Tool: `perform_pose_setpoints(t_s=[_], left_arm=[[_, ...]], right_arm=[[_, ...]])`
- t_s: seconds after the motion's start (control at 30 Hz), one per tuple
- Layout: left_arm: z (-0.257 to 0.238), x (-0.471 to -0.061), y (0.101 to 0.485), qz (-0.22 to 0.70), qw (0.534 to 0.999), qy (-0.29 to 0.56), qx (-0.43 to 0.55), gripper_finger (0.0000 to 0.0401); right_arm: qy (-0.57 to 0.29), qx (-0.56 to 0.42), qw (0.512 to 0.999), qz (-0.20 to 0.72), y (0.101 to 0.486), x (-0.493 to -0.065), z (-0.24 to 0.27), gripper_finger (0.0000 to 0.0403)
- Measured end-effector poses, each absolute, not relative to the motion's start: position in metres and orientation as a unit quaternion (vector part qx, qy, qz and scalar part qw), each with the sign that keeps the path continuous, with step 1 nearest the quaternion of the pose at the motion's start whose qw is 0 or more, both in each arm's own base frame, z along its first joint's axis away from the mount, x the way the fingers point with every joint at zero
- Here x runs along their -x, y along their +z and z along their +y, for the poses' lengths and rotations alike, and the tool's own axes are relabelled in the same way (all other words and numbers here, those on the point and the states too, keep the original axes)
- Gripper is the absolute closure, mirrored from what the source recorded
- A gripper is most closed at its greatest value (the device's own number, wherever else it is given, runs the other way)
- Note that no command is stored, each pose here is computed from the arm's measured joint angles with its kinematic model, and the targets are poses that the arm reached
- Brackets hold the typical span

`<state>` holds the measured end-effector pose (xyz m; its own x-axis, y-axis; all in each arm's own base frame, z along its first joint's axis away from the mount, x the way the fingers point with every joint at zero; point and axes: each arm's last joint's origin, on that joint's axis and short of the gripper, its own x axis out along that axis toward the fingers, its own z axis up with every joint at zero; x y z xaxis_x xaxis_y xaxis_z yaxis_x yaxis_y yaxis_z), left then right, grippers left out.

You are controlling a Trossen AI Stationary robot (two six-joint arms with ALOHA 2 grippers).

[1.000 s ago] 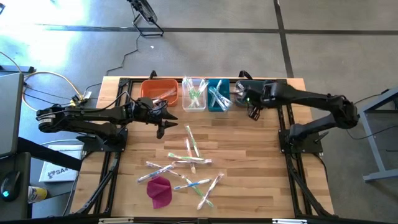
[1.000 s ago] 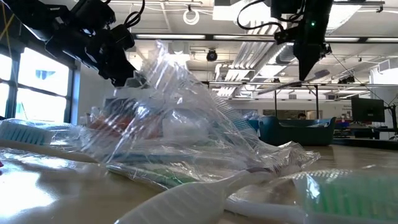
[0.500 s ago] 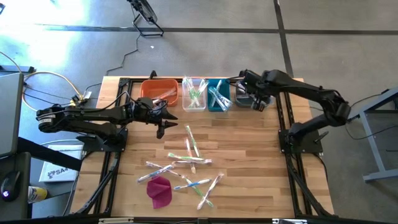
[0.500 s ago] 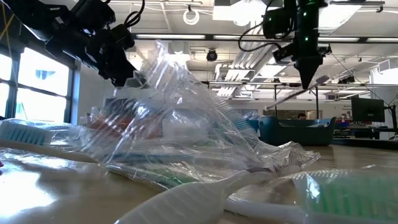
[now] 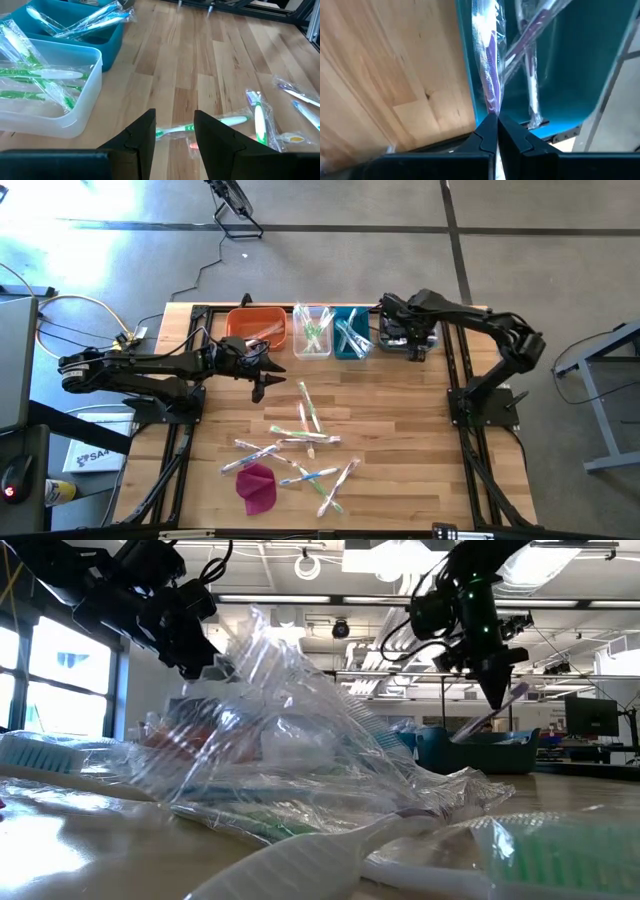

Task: Pick & Place Toothbrushes
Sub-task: Put the purple toothbrush into the green bin

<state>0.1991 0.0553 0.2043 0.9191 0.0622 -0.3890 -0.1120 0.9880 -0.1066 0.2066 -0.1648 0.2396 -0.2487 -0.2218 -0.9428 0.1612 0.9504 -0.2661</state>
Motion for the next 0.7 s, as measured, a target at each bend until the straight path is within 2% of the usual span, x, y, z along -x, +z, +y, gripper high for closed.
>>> perform_pose_setpoints(t_s=[0.3,0.57,0.7], left_arm=[[0.055,-0.199,0.204,0.196,0.978,0.044,0.064,0.0269],[0.055,-0.199,0.204,0.196,0.978,0.043,0.064,0.0269],[0.055,-0.199,0.204,0.196,0.978,0.043,0.064,0.0269]], right_arm=[[-0.126,-0.004,0.585,0.801,0.215,-0.208,-0.183,0.0400],[-0.147,0.000,0.603,0.784,0.212,-0.211,-0.191,0.0399],[-0.159,0.016,0.593,0.789,0.212,-0.211,-0.192,0.0383]])
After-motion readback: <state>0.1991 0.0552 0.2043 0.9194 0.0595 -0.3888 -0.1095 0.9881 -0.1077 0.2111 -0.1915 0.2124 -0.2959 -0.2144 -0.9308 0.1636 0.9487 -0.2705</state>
